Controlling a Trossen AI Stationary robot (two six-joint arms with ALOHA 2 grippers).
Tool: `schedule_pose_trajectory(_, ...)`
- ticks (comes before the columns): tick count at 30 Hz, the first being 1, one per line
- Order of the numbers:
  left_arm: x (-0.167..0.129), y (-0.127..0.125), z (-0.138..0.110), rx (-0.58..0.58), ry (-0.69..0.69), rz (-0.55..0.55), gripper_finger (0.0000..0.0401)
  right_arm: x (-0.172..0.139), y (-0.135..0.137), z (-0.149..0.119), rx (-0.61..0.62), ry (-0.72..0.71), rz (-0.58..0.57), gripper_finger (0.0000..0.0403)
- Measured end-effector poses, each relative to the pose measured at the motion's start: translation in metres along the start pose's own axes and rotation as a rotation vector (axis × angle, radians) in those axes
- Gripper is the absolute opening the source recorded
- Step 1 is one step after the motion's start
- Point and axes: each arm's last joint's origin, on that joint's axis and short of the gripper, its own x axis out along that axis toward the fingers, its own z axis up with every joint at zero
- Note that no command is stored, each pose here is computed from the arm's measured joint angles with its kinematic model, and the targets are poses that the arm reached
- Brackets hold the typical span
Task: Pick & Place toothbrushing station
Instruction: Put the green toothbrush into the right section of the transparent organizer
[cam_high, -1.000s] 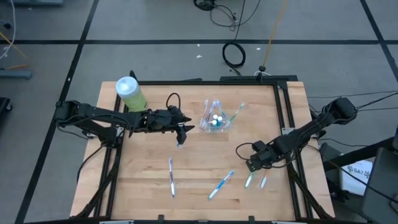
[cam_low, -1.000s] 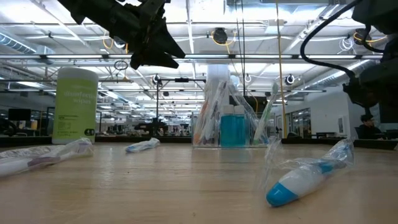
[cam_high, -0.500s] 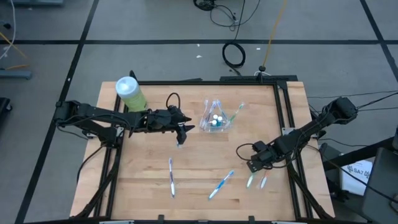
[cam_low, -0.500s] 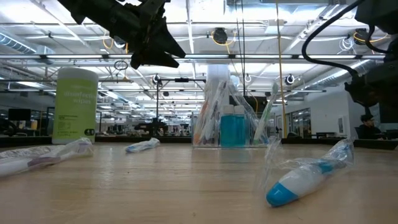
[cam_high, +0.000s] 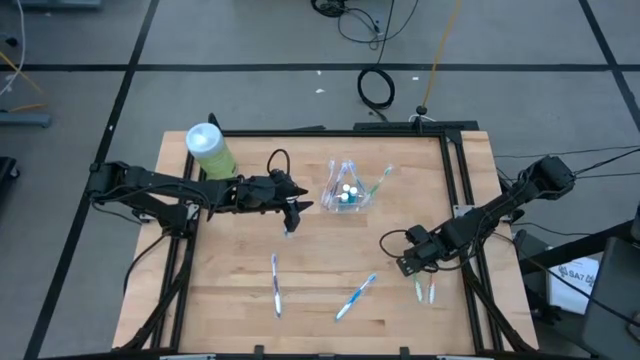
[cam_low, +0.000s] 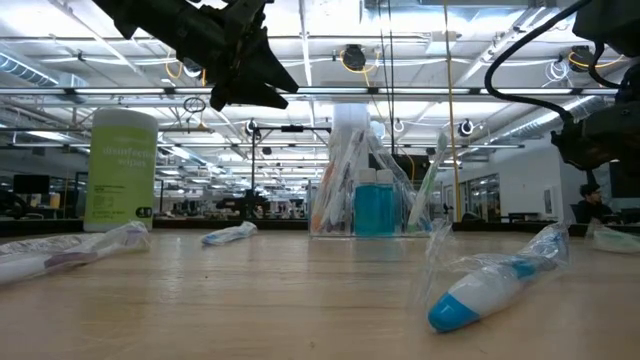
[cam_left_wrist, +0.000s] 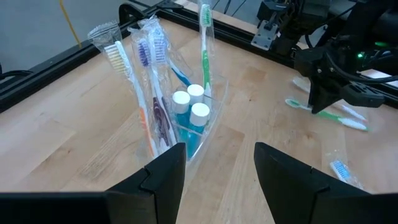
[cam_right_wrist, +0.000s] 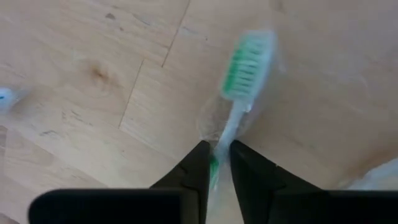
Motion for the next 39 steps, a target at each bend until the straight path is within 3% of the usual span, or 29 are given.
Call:
schedule_pose_trajectory(9, 0.000, 0.000, 0.000, 0.000, 0.000, 0.000, 0.0195, -0.001, 0.003, 0.000, -0.030, -0.012, 0.034, 0.0022)
schedule_pose_trajectory(24, 0.000, 0.000, 0.000, 0.000, -0.001, 0.005, 0.0195, -0.016, 0.021, 0.010, -0.151, -0.196, 0.287, 0.0016)
schedule_pose_trajectory(32, 0.000, 0.000, 0.000, 0.000, -0.001, 0.004, 0.0196, -0.033, 0.024, 0.027, -0.243, -0.373, 0.360, 0.0016)
schedule_pose_trajectory(39, 0.000, 0.000, 0.000, 0.016, -0.001, 0.005, 0.0196, -0.052, 0.033, 0.049, -0.429, -0.647, 0.422, 0.0016)
